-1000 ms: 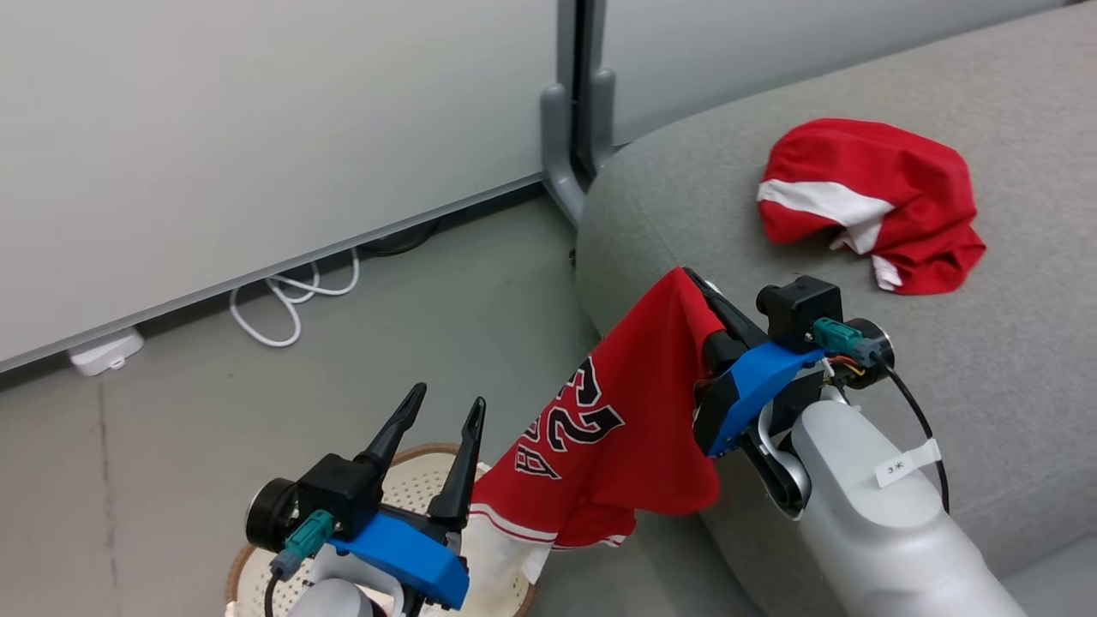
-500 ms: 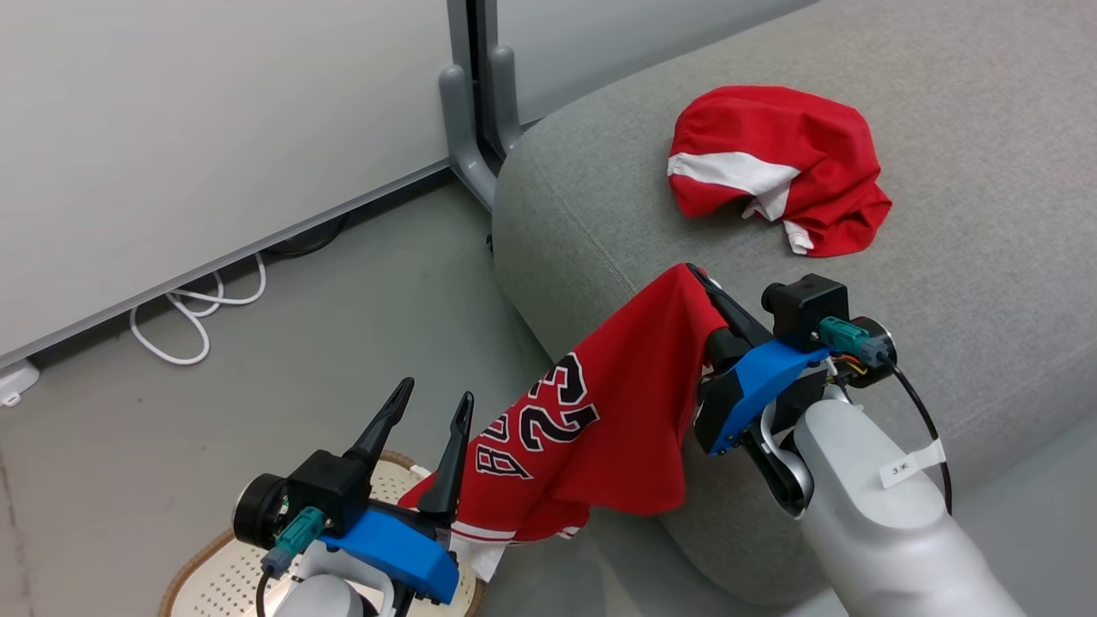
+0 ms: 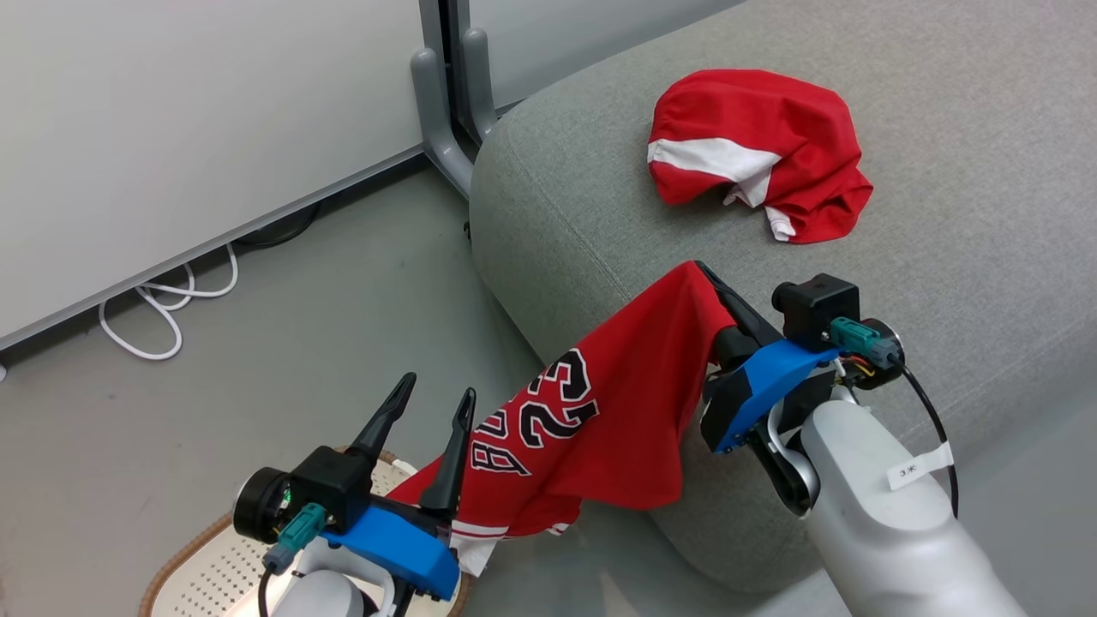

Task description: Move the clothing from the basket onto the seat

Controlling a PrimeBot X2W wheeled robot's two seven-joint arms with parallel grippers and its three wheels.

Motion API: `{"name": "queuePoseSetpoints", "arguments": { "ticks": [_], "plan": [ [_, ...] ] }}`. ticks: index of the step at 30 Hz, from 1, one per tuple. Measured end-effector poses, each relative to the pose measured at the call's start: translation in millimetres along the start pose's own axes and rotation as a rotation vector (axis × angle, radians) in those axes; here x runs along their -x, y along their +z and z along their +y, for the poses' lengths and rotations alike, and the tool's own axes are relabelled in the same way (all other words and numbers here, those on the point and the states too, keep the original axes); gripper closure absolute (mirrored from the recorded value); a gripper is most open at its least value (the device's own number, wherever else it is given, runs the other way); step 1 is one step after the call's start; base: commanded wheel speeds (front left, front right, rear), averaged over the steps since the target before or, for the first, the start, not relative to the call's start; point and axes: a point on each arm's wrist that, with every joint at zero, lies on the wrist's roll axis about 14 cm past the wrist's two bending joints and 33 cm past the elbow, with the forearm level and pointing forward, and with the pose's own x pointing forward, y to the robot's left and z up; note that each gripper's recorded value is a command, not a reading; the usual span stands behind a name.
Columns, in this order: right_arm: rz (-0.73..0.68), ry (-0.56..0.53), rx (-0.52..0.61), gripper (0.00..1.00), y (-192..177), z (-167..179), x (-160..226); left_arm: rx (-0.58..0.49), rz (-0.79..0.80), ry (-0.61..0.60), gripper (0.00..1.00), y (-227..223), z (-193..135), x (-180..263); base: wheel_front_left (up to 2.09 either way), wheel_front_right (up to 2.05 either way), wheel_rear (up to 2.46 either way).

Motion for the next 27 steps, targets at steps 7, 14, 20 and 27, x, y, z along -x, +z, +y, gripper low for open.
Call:
{"name": "queuePoseSetpoints", "arguments": {
  "ticks": [7, 14, 20, 27],
  "plan": [
    [0.001, -0.003, -0.024, 1.0, -2.4, 0.5, -3.5, 0.003, 0.0, 0.0, 0.0, -1.5, 2.6, -1.4, 0.0, 0.0, 0.0],
    [-0.088, -0.033, -0.025, 1.0, 35.2, -15.8, -35.4, -0.007, -0.019, 0.004, 0.0, 0.3, 18.0, -11.5, 0.0, 0.0, 0.0],
    [-0.191, -0.095, 0.082, 1.0, 101.5, -62.3, -72.3, -0.013, -0.04, 0.009, 0.0, -2.2, 38.8, -25.6, 0.0, 0.0, 0.0],
    [-0.307, -0.22, 0.157, 1.0, 179.2, -118.0, -105.4, -0.02, -0.054, 0.031, 0.0, -17.4, 76.0, -40.5, 0.0, 0.0, 0.0]
  ]
}}
